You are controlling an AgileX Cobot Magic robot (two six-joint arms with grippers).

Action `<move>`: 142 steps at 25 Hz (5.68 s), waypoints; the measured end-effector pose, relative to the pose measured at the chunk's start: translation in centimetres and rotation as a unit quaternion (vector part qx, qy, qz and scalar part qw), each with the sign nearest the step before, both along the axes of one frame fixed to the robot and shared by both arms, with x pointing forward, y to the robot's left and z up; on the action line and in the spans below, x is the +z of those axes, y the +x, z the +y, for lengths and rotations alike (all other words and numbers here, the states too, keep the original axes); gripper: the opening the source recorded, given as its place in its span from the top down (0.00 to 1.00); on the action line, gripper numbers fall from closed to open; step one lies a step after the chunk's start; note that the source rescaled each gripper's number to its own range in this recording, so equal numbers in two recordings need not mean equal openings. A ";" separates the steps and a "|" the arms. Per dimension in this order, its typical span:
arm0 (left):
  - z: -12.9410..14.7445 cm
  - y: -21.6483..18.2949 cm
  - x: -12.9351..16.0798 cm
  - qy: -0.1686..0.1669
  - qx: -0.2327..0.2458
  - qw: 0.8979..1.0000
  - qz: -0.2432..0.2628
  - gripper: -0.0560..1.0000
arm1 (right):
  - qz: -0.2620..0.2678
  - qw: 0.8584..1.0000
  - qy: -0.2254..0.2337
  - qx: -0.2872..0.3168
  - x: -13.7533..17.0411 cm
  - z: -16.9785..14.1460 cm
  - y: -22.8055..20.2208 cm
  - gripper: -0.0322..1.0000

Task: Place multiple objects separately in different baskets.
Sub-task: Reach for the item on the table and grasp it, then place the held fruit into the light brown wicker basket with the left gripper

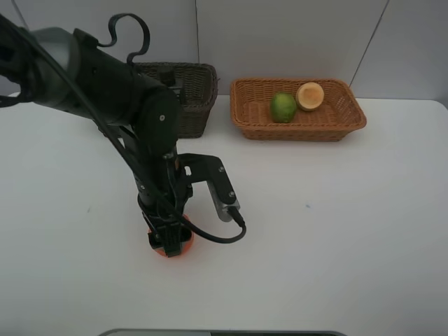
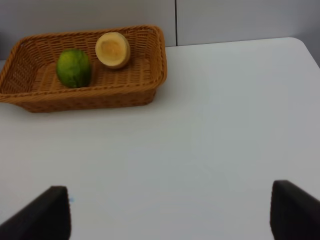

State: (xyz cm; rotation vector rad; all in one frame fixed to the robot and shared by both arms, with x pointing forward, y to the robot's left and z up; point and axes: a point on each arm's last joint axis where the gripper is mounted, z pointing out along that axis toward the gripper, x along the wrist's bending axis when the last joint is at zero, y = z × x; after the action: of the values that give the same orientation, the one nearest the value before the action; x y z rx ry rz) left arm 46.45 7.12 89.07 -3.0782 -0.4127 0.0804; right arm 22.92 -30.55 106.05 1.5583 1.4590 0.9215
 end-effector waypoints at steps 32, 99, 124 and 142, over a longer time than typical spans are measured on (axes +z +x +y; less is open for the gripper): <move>0.1 0.1 -1.2 0.017 -0.016 1.000 0.008 0.09 | 0.000 1.000 0.000 0.000 0.0 0.0 0.0 0.30; -11.0 16.9 6.7 -0.363 0.181 0.857 -0.319 0.09 | 0.000 1.000 0.000 0.000 0.0 0.0 0.0 0.30; -9.9 18.3 1.6 -0.328 0.199 0.873 -0.300 0.09 | 0.000 1.000 0.000 0.000 0.0 0.0 0.0 0.30; -9.8 18.1 1.4 -0.316 0.202 0.880 -0.291 0.09 | 0.000 1.000 0.000 0.000 0.0 0.0 0.0 0.30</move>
State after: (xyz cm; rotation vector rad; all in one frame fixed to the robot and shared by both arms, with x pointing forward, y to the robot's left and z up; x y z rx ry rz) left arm 64.60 -2.64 90.50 -3.5037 -1.2832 -0.9003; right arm 22.92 -30.55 106.05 1.5583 1.4590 0.9215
